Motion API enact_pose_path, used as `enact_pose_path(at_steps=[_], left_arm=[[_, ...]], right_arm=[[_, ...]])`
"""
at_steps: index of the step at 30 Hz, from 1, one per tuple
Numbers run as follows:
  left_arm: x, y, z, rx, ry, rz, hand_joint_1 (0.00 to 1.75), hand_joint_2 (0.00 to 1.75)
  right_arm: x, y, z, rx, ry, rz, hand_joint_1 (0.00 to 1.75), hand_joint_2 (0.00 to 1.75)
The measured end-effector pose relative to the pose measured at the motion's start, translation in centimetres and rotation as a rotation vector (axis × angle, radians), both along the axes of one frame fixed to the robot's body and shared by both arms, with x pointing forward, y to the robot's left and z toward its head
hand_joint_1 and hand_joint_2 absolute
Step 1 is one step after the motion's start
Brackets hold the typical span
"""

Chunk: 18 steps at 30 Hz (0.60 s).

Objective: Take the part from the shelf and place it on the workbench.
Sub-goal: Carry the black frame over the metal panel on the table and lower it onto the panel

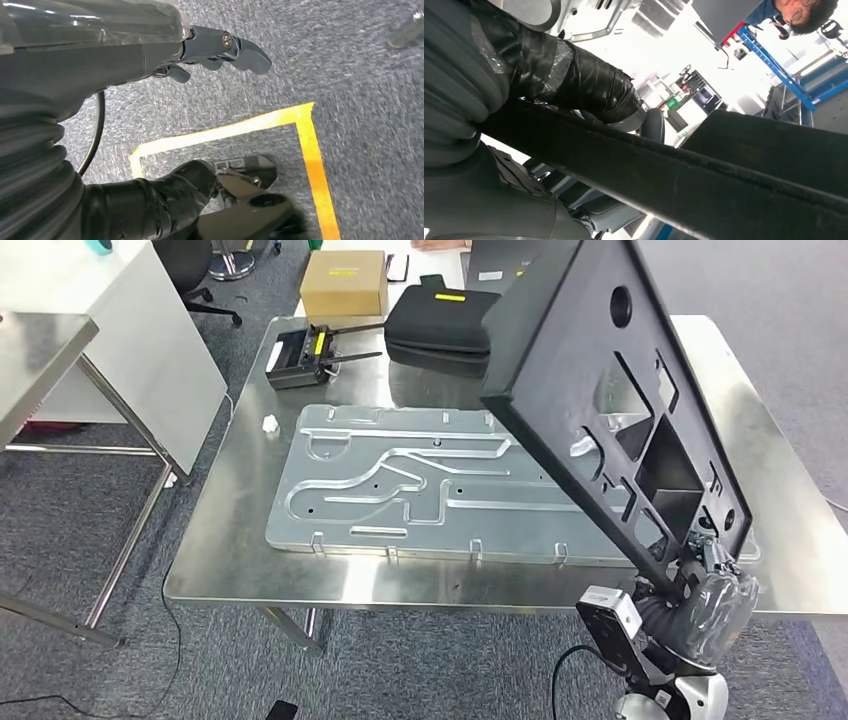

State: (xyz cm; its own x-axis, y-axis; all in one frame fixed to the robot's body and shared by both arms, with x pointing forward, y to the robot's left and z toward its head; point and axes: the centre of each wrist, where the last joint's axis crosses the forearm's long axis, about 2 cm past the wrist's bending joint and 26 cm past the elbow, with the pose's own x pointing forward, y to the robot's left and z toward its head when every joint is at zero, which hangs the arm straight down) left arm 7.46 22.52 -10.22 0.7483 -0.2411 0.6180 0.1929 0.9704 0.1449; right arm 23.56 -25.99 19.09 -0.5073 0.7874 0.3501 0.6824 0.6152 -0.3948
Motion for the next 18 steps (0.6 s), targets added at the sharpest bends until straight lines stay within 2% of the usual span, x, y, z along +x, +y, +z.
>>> enact_pose_path(at_steps=[4, 6, 10, 18], left_arm=[[0.0, 0.0, 0.0, -0.011, 0.002, -0.009, 0.0, 1.75], [0.1, 0.0, 0.0, -0.015, 0.003, -0.013, 0.0, 1.75], [0.5, 0.1, 0.1, -0.002, 0.018, -0.019, 0.0, 0.0], [1.0, -0.3, 0.2, 0.054, 0.045, -0.052, 0.0, 0.0]], right_arm=[[0.3, 0.2, 0.0, 0.003, 0.009, 0.005, 1.61, 1.75], [0.7, 0.6, 0.2, -0.004, 0.009, 0.012, 1.62, 1.75], [1.9, 1.9, 0.6, -0.062, 0.016, 0.023, 1.63, 1.75], [4.7, 4.1, 1.5, -0.24, 0.023, 0.013, 1.55, 1.75]])
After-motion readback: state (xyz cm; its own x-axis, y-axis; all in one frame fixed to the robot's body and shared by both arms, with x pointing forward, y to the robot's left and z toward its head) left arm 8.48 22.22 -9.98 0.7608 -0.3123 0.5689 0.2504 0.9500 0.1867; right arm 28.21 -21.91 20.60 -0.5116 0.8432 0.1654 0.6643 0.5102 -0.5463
